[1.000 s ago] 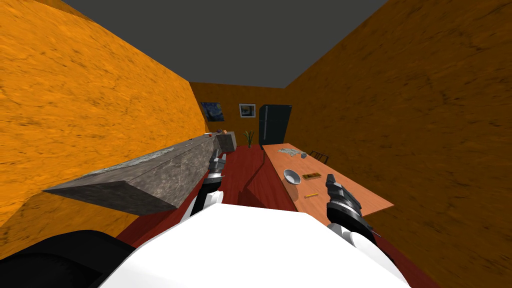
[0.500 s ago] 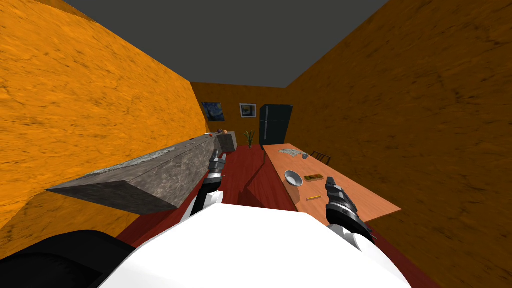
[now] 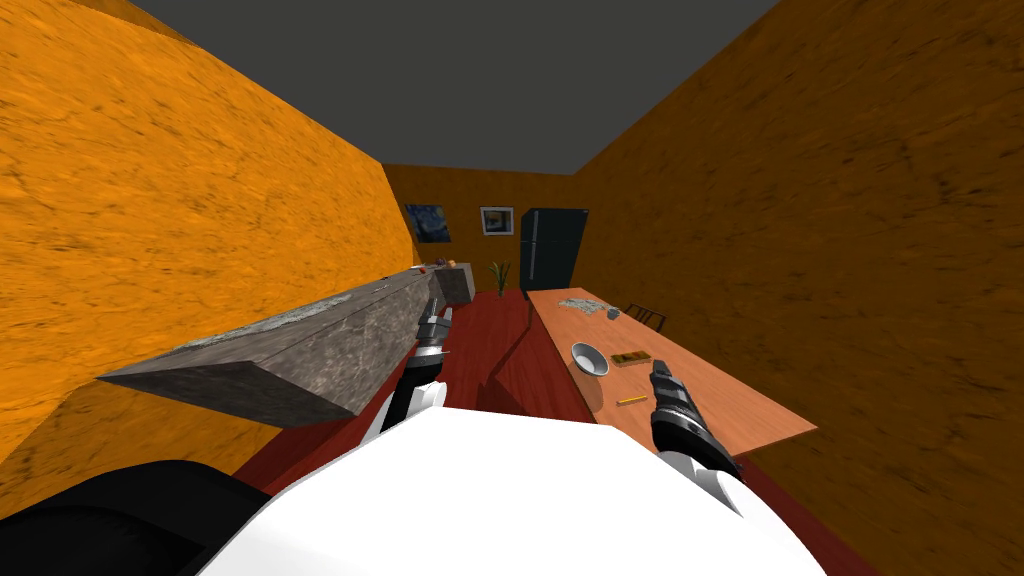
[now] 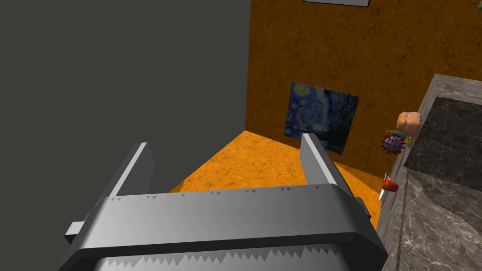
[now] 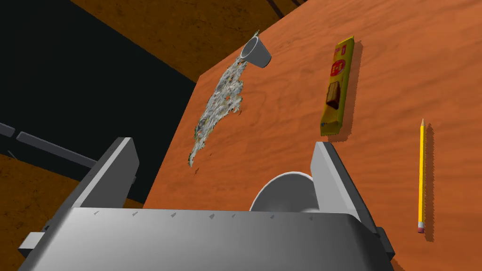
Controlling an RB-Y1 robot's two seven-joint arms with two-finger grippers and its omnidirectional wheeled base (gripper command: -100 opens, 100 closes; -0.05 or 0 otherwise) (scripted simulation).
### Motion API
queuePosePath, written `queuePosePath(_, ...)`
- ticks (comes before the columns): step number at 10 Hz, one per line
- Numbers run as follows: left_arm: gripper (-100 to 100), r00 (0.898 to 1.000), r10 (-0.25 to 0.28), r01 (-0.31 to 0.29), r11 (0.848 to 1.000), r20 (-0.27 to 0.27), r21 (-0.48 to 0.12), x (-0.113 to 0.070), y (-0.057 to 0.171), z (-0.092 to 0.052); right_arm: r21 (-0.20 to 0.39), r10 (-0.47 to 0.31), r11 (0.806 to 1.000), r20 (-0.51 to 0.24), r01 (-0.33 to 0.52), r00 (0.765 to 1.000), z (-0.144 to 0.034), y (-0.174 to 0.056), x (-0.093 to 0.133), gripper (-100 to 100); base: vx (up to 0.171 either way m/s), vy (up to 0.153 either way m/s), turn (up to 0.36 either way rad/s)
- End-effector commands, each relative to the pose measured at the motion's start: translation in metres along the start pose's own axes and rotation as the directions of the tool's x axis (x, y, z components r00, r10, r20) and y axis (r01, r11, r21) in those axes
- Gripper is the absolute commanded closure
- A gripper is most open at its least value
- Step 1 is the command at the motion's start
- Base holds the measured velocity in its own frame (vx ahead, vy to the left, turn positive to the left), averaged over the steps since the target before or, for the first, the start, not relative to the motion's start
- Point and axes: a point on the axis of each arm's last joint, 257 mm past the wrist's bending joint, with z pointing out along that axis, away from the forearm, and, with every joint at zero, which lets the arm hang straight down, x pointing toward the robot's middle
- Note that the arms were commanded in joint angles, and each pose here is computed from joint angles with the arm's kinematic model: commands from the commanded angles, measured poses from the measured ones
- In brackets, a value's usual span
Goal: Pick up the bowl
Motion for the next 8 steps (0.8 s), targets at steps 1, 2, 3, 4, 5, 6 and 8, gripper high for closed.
queuePosePath(1, 0, 1.000, 0.000, 0.000, 1.000, 0.000, 0.000, 0.000, 0.000, 0.000, -0.039, 0.044, 0.998, 0.017, -0.043, 0.999, 0.000, 0.013, -0.004, -100, 0.042, 0.011, 0.065)
queuePosePath(2, 0, 1.000, 0.000, 0.000, 1.000, 0.000, 0.000, 0.000, 0.000, 0.000, -0.052, 0.066, 0.997, 0.032, -0.064, 0.997, 0.000, 0.016, -0.008, -100, 0.058, 0.006, 0.038)
queuePosePath(3, 0, 1.000, 0.000, 0.000, 1.000, 0.000, 0.000, 0.000, 0.000, 0.000, -0.067, 0.090, 0.994, 0.048, -0.087, 0.995, 0.000, 0.019, -0.013, -100, 0.030, -0.001, -0.002)
queuePosePath(4, 0, 1.000, 0.000, 0.000, 1.000, 0.000, 0.000, 0.000, 0.000, 0.000, -0.073, 0.101, 0.993, 0.055, -0.097, 0.993, -0.001, 0.020, -0.015, -100, 0.000, 0.000, 0.000)
queuePosePath(5, 0, 1.000, 0.000, 0.000, 1.000, 0.000, 0.000, 0.000, 0.000, 0.000, -0.109, 0.130, 0.986, 0.060, -0.123, 0.990, -0.001, 0.032, -0.017, -100, 0.043, 0.001, 0.060)
queuePosePath(6, 0, 1.000, 0.000, 0.000, 1.000, 0.000, 0.000, 0.000, 0.000, 0.000, -0.127, 0.158, 0.981, 0.076, -0.148, 0.984, -0.002, 0.036, -0.023, -100, 0.056, 0.003, 0.034)
queuePosePath(8, 0, 1.000, 0.000, 0.000, 1.000, 0.000, 0.000, 0.000, 0.000, 0.000, -0.182, 0.212, 0.964, 0.092, -0.193, 0.973, -0.003, 0.051, -0.030, -100, 0.045, 0.003, 0.029)
